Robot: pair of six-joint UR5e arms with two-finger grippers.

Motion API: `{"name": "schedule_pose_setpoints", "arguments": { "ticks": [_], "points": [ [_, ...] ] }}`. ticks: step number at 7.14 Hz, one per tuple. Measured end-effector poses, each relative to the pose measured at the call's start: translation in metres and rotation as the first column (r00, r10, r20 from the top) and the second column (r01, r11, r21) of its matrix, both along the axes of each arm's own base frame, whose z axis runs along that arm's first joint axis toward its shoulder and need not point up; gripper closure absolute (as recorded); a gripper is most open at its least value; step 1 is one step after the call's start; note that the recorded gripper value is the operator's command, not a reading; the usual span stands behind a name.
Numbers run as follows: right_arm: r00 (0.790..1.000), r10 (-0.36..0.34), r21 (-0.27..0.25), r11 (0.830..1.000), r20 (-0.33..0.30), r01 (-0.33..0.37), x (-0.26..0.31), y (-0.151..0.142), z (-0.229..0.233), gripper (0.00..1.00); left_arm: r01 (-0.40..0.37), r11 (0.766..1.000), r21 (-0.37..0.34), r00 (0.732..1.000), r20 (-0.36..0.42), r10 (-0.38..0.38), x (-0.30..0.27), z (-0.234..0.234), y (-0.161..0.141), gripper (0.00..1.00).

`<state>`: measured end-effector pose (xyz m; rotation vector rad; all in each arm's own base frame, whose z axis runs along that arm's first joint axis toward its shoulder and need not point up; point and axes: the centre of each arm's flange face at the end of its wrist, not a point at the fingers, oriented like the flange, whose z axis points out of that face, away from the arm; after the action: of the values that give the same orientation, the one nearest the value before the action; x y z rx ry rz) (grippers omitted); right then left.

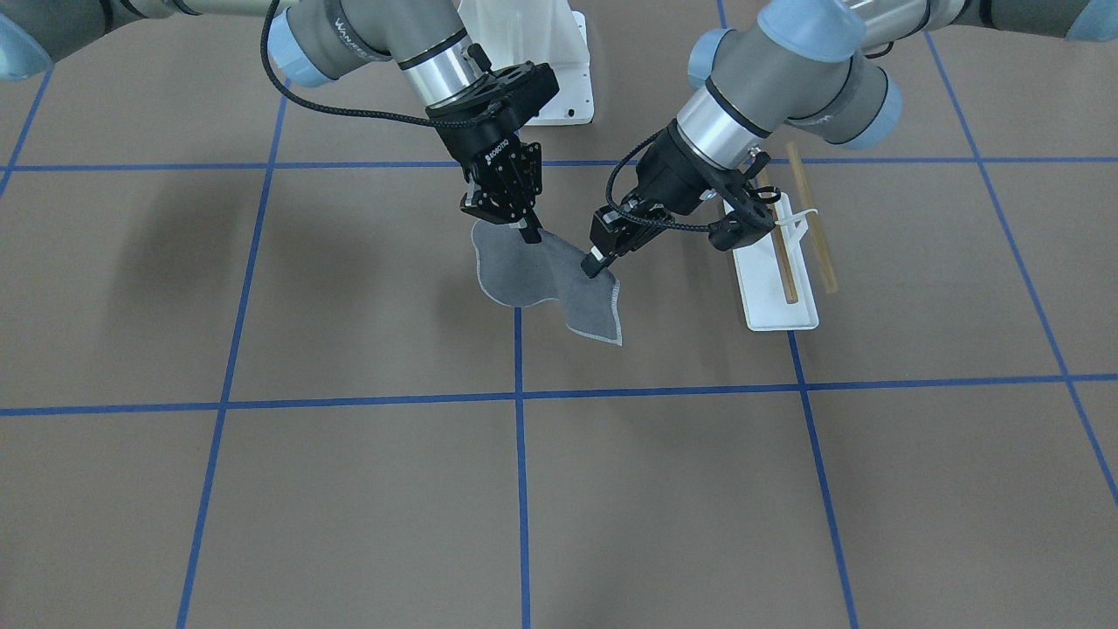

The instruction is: Hang towel on rack

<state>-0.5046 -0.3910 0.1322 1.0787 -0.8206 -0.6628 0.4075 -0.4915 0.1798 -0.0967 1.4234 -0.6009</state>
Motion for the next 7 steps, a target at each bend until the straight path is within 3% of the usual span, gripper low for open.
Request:
{"name": "schedule_pose_setpoints", "arguments": {
  "ticks": [1,3,4,5,6,7],
  "points": [
    [1.0,0.007,-0.042,0.999,0.03,-0.006,0.003,0.005,-0.001,0.0,0.0,1.0,-0.001,1.0,-0.001,0.0,0.0,0.0,0.0,1.0],
    [0.988,0.066,-0.24,0.97,0.143,-0.03,0.008,0.014,0.0,0.0,0.002,1.0,0.0,1.0,-0.004,-0.002,-0.001,-0.001,0.001,1.0],
    [0.983,0.085,-0.297,0.954,0.166,-0.033,0.014,0.011,0.004,0.0,0.004,1.0,0.002,1.0,-0.007,-0.003,-0.004,-0.002,0.002,1.0],
    [0.985,0.087,-0.341,0.94,0.15,-0.031,0.026,-0.005,0.015,0.0,0.006,1.0,0.005,1.0,-0.009,-0.006,-0.01,0.0,0.005,1.0],
    [0.994,0.072,-0.413,0.91,0.088,-0.029,0.05,-0.036,0.034,0.0,0.008,1.0,0.007,1.0,-0.007,-0.007,-0.02,0.006,0.011,1.0],
    [0.998,0.065,-0.502,0.863,0.006,-0.053,0.081,-0.07,0.054,0.0,0.01,1.0,0.008,1.0,-0.003,-0.01,-0.031,0.015,0.018,1.0]
  ]
}}
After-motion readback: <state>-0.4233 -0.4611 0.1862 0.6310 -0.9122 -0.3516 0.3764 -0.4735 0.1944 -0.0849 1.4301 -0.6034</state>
